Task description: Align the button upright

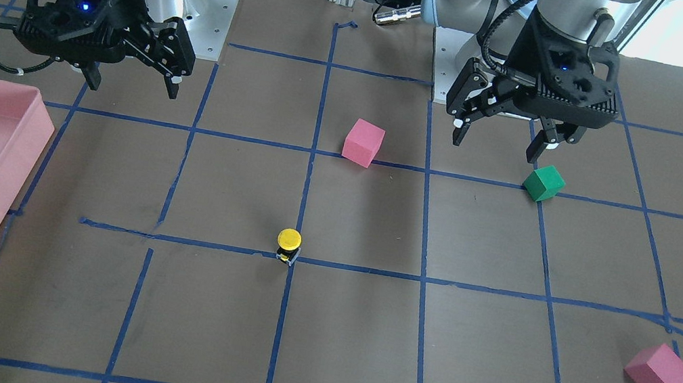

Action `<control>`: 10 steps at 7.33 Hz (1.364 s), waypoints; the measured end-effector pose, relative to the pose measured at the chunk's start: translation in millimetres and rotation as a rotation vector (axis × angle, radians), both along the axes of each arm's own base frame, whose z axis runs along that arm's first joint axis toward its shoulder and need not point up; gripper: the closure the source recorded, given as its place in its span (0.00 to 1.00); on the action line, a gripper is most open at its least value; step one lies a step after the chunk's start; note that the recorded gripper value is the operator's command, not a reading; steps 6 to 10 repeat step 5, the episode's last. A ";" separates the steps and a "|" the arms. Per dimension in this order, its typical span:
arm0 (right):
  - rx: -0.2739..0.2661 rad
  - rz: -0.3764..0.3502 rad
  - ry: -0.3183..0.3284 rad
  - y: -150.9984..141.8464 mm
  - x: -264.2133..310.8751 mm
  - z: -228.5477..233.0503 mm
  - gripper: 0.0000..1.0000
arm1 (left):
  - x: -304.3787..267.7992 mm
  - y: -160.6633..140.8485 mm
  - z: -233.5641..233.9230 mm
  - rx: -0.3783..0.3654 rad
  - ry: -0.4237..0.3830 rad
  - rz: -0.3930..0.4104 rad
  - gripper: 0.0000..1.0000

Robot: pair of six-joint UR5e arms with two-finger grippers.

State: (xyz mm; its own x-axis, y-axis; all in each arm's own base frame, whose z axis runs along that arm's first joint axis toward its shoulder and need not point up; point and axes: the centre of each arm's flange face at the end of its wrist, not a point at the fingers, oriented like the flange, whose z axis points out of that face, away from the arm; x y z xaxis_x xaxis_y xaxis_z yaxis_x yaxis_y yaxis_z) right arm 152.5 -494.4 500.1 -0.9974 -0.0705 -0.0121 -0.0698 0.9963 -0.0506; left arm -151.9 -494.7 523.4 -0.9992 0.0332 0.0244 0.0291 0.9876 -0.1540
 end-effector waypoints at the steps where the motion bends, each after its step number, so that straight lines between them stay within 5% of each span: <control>1: 0.000 0.000 0.000 0.0 0.0 0.0 0.00 | 3.9 0.1 0.5 0.000 -0.001 0.008 0.00; 10: 0.002 0.001 0.000 -0.6 -0.6 -0.7 0.00 | 7.0 5.2 -0.3 0.005 -0.006 0.008 0.00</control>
